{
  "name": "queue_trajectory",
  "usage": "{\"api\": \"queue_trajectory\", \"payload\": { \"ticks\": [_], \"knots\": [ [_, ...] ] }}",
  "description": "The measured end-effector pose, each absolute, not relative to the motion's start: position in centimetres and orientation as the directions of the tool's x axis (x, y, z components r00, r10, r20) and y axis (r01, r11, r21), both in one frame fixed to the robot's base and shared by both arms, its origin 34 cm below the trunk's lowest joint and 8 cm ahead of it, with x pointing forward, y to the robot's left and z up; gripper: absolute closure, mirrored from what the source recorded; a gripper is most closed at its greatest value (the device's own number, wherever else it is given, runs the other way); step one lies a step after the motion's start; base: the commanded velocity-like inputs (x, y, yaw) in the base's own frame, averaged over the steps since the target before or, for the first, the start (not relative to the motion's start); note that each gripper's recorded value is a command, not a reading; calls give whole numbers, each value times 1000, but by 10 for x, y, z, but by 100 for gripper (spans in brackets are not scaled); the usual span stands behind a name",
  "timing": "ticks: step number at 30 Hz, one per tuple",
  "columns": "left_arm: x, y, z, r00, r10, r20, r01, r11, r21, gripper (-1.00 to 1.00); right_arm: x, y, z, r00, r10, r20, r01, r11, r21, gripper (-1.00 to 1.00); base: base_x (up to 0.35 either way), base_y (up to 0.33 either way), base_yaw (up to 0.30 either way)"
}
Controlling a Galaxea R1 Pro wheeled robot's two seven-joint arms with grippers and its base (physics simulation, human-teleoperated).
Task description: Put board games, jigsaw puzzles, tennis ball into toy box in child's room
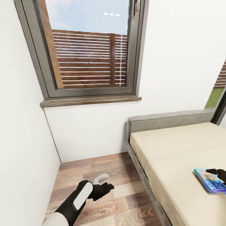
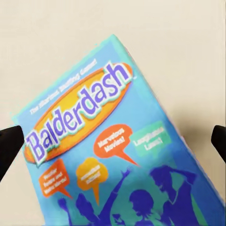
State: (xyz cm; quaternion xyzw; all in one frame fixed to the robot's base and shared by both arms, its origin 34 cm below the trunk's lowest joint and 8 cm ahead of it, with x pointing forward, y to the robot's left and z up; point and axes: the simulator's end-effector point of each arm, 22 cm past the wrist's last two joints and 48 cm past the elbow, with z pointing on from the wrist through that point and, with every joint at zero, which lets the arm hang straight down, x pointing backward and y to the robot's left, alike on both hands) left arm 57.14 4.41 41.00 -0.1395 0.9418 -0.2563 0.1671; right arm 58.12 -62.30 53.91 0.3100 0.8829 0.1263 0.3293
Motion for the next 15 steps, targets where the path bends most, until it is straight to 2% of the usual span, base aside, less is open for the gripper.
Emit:
{"api": "queue_trajectory", "payload": {
  "ticks": [8,15],
  "knots": [
    [571,45,409,-904,-352,-242,-181,828,-531,-100,581,-623,539,-592,631,-501,465,776,427,-100,0,0,259],
    [568,44,407,-904,-352,-241,-181,828,-530,-100,581,-623,539,-590,633,-501,466,774,430,-100,0,0,59]
  ]
}}
